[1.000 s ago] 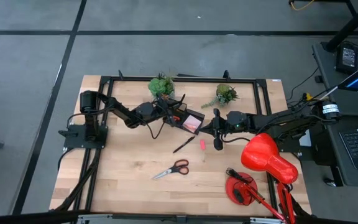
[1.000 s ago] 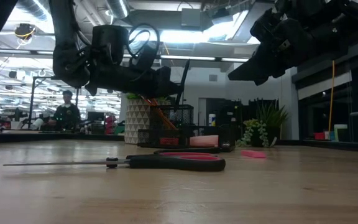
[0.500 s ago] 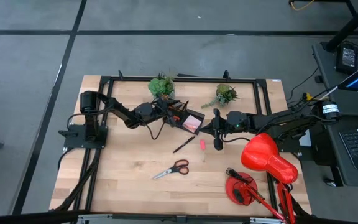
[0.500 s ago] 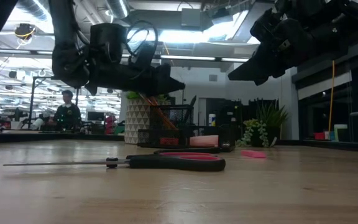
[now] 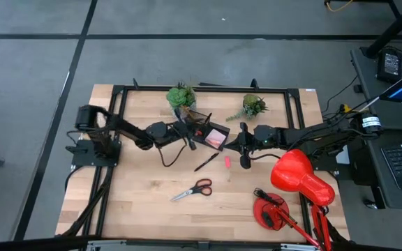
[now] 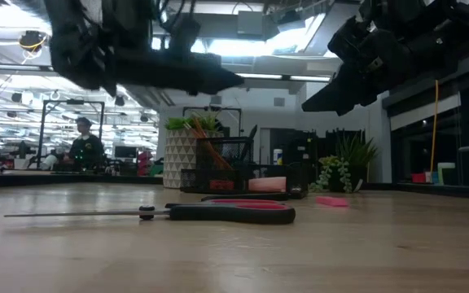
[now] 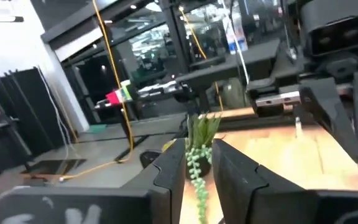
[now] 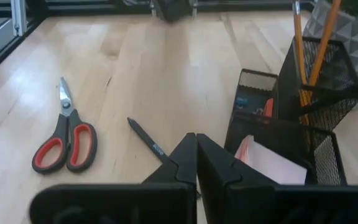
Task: Pick and place office supplies into organizer
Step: Put the pink eraser into the black desk organizer
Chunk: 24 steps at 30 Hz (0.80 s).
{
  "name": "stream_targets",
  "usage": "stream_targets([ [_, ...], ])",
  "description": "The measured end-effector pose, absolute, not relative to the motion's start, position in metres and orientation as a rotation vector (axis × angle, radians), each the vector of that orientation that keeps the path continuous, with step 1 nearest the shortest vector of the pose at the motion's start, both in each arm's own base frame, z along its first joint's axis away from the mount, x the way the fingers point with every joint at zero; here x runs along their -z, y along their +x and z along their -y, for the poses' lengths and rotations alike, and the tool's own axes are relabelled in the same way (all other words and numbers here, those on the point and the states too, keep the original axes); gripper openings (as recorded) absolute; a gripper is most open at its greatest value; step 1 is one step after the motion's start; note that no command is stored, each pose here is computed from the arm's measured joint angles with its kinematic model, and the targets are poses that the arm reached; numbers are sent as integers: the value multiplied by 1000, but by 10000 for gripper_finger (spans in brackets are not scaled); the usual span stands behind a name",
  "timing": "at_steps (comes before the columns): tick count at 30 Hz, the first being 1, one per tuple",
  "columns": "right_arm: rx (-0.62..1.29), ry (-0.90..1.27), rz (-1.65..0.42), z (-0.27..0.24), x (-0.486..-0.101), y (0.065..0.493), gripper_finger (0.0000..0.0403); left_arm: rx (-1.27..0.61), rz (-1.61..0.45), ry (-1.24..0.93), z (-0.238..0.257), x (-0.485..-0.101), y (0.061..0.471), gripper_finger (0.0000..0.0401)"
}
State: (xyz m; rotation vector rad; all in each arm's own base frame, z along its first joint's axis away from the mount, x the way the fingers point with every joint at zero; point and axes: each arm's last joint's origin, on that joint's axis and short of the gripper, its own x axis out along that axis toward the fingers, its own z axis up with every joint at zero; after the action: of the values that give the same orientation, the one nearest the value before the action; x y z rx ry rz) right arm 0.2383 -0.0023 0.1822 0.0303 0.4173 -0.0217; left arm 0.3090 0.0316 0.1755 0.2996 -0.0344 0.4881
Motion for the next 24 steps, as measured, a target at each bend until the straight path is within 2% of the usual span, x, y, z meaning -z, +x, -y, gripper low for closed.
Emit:
stream_targets([
  [6, 25, 48, -430, 2, -181, 238, 12, -425, -122, 352, -15, -196, 296, 45],
  [12, 13, -8, -430, 2, -181, 238, 12, -312, -272, 289, -2, -209, 274, 5],
  [24, 6, -37, -413, 2, -183, 238, 12, -274, -339, 258, 13, -236, 236, 2],
])
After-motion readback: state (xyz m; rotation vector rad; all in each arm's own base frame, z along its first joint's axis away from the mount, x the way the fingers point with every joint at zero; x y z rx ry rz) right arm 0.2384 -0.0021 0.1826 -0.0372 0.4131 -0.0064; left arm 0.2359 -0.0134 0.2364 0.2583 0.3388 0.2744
